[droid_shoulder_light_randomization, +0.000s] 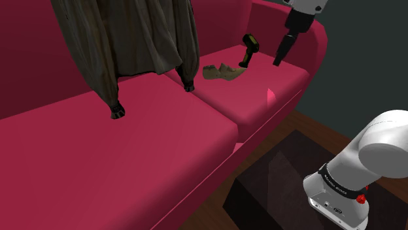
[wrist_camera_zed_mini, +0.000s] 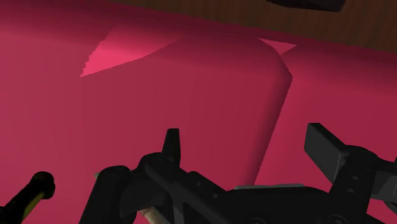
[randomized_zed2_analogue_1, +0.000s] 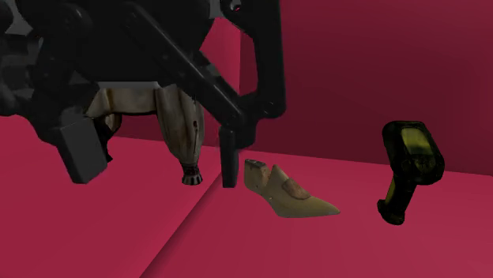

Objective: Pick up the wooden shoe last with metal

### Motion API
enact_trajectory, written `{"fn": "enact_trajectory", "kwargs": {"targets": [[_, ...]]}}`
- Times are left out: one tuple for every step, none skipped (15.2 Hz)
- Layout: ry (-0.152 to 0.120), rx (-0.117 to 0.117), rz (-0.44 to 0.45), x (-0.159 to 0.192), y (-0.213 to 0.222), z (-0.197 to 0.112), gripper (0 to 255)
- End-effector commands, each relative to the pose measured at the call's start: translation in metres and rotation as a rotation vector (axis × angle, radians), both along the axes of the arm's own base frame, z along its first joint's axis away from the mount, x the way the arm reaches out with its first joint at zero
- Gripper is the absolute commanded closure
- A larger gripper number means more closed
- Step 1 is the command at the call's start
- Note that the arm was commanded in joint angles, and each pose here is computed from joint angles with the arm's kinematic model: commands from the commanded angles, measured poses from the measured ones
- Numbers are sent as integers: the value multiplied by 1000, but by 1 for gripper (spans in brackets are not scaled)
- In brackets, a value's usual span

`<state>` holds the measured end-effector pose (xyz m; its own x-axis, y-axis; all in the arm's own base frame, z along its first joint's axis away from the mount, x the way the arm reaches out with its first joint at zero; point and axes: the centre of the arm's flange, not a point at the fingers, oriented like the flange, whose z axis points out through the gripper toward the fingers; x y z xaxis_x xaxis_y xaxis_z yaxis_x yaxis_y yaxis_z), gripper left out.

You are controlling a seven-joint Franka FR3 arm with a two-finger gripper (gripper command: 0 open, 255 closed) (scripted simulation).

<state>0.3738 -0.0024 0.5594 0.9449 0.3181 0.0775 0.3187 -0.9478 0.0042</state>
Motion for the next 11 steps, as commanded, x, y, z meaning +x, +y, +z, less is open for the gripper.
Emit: {"fn": "enact_trajectory", "kwargs": {"targets": [[-3, -38, 66, 22, -4, -15, 0], [-3, -56, 97, 33, -6, -21, 0], [-4, -75, 127, 43, -7, -28, 0], [-5, -93, 158, 54, -9, -34, 0], [-6, -111, 189, 65, -10, -40, 0], [-7, -129, 220, 76, -10, -46, 0], [-8, -147, 251, 87, -11, -52, 0], [-9, -165, 281, 98, -11, -58, 0], [-10, -183, 312, 109, -11, -64, 0], [-11, -202, 343, 120, -11, -70, 0], [-11, -220, 374, 131, -11, -76, 0]]}}
